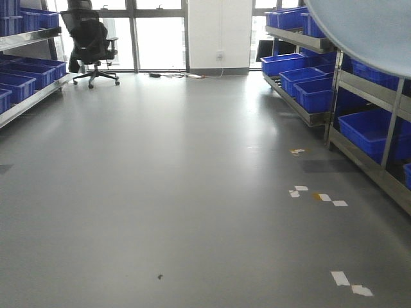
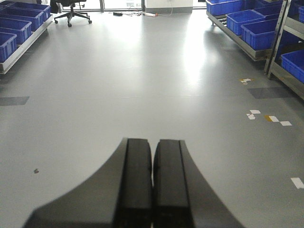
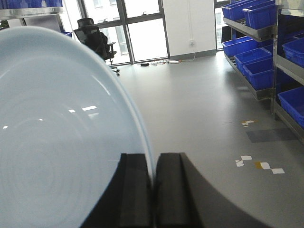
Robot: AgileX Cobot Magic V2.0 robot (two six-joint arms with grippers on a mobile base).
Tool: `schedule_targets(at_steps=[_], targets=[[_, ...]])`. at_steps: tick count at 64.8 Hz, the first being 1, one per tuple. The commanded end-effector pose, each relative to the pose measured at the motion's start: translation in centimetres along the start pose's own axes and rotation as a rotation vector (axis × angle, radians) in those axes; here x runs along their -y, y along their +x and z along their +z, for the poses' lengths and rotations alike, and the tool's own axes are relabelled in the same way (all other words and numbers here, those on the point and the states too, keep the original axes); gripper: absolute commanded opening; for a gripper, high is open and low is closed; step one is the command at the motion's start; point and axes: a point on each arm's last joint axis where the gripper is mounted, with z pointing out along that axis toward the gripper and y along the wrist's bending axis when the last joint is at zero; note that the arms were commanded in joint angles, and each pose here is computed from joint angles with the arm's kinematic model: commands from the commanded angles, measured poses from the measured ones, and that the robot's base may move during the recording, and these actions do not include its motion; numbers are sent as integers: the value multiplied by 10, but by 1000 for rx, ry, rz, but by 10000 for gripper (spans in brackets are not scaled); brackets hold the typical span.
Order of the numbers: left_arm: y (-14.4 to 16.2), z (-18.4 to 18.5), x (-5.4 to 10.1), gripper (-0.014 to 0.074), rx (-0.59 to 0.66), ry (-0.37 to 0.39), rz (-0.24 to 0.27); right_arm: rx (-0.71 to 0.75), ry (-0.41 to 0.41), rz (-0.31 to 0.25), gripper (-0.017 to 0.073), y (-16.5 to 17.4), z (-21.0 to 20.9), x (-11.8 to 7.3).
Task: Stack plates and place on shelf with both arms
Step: 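Drive the base away from the table, turning toward the bin shelves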
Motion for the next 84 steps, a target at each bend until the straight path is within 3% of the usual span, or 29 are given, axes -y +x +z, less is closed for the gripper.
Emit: schedule_targets(at_steps=[1, 84], targets=[[-17, -1, -1, 83, 107, -8, -11, 133, 11, -8, 49, -20, -1, -1], [-17, -1, -1, 83, 107, -8, -11, 133, 11, -8, 49, -20, -1, -1]])
